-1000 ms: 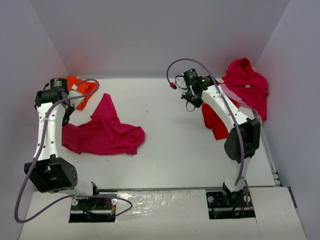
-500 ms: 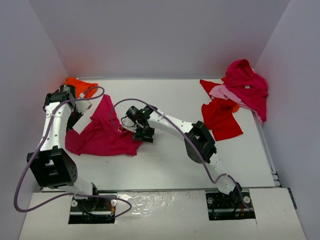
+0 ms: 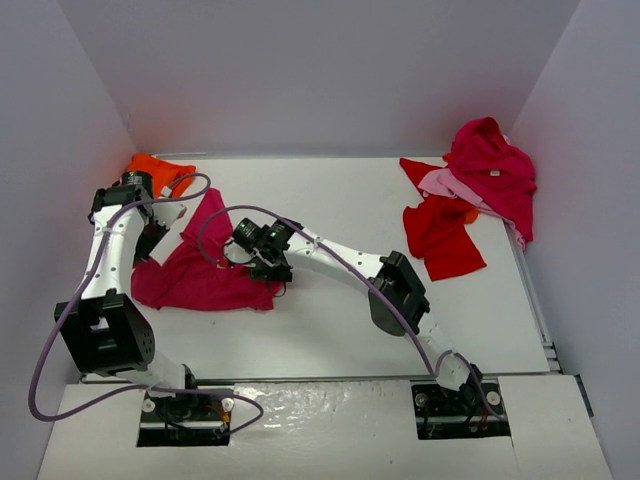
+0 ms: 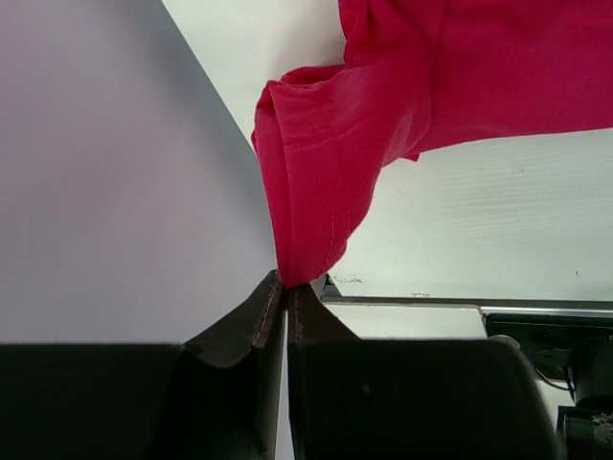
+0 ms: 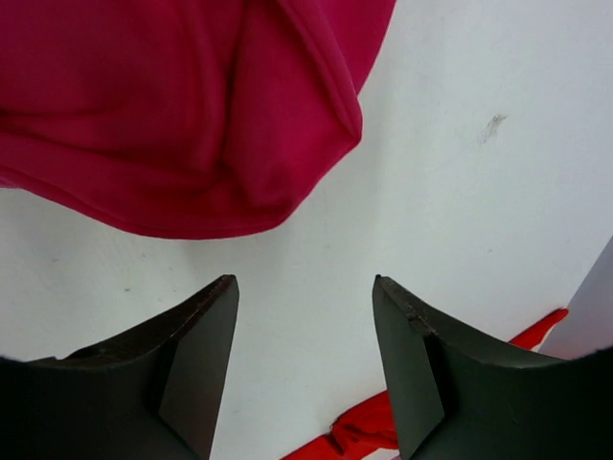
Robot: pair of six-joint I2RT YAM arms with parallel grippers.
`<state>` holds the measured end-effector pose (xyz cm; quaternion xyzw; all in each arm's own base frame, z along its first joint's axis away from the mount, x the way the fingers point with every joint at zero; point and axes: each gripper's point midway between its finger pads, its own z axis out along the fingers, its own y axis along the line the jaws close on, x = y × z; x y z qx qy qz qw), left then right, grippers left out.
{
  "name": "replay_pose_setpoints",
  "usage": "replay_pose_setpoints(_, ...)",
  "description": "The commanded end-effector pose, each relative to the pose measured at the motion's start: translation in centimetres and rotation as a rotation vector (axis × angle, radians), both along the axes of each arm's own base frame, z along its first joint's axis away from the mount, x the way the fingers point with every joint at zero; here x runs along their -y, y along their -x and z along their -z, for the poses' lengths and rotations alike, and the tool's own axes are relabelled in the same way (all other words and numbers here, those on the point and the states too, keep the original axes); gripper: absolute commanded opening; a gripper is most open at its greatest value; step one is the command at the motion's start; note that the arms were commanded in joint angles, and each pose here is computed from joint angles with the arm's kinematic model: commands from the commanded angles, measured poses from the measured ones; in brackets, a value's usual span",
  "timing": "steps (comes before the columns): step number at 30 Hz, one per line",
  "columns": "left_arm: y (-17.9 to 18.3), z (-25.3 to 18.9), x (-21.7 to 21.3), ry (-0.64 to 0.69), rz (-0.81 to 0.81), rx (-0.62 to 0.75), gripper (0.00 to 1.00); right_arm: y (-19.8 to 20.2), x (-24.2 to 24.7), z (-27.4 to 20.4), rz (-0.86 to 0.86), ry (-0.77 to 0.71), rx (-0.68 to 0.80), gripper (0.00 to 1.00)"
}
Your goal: Fold and stack the t-shirts
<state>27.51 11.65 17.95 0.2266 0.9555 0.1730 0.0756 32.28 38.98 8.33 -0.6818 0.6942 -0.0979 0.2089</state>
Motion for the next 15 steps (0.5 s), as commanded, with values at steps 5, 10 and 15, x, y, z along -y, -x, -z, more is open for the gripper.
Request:
replay_pose_setpoints(5,0.1,-0.1,0.5,0.018,-0.004,0.04,0.0,0.1,-4.4,-1.6,-0.08,-0.022,0.142,0.44)
replay_pose_setpoints(10,0.3,0.4,0.6,0.022,-0.003,0.038,0.0,-0.9,-5.3,1.0,-0.086,0.008,0.169,0.48)
replay_pose_setpoints(15,0.6,0.8,0.7,0.023,0.0,0.032,0.0,-2.8,-6.1,3.0,-0.075,0.005,0.208,0.47)
